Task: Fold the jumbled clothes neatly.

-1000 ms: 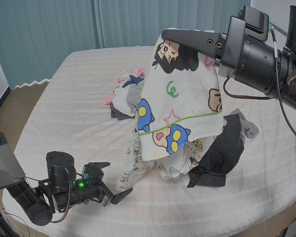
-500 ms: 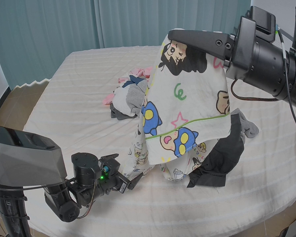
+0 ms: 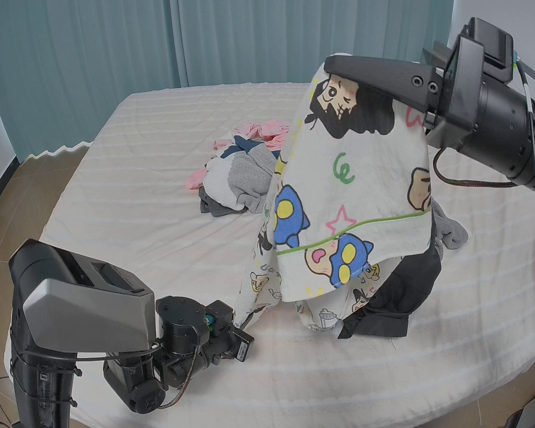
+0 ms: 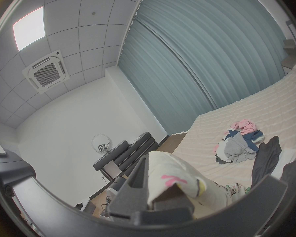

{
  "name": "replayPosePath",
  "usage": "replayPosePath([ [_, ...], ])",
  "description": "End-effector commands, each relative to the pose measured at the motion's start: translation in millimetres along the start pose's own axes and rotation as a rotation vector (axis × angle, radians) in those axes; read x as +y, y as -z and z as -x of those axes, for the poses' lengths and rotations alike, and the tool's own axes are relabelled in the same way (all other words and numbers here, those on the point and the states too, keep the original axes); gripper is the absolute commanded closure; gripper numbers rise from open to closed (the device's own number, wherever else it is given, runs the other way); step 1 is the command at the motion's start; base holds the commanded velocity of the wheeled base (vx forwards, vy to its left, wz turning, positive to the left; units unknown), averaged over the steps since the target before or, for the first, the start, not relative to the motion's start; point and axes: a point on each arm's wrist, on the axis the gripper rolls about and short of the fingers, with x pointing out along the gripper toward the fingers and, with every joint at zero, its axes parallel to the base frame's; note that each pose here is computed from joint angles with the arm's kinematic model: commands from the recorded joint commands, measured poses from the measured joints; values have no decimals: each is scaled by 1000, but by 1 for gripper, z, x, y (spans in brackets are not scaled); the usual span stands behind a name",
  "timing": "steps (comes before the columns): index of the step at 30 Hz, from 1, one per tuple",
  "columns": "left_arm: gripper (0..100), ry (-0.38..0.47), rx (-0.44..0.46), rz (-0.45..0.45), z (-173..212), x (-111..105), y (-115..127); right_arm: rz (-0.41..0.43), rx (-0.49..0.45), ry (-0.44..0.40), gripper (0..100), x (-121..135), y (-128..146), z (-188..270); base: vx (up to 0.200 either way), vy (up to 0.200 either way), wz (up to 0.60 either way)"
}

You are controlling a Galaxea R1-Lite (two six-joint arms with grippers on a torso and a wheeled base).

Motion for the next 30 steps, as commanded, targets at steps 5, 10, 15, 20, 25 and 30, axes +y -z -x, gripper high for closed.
replayPosePath([
  [5,100,-20,-46,19,32,6,-21,0,-25,115,100,-25,-3,14,0,0,0],
  [10,100,-145,-118,51,55,25,-43,2,-36,176,100,-36,-3,27,0,0,0],
  [15,100,-253,-221,93,80,43,-68,12,-61,207,100,-38,-7,40,0,0,0],
  [20,100,-348,-368,123,116,56,-99,18,-65,234,100,-41,-5,49,0,0,0],
  [25,100,-503,-492,140,144,75,-122,22,-78,264,100,-46,-6,52,0,0,0],
  [30,100,-639,-571,96,172,90,-136,18,-76,280,100,-52,-4,50,0,0,0],
])
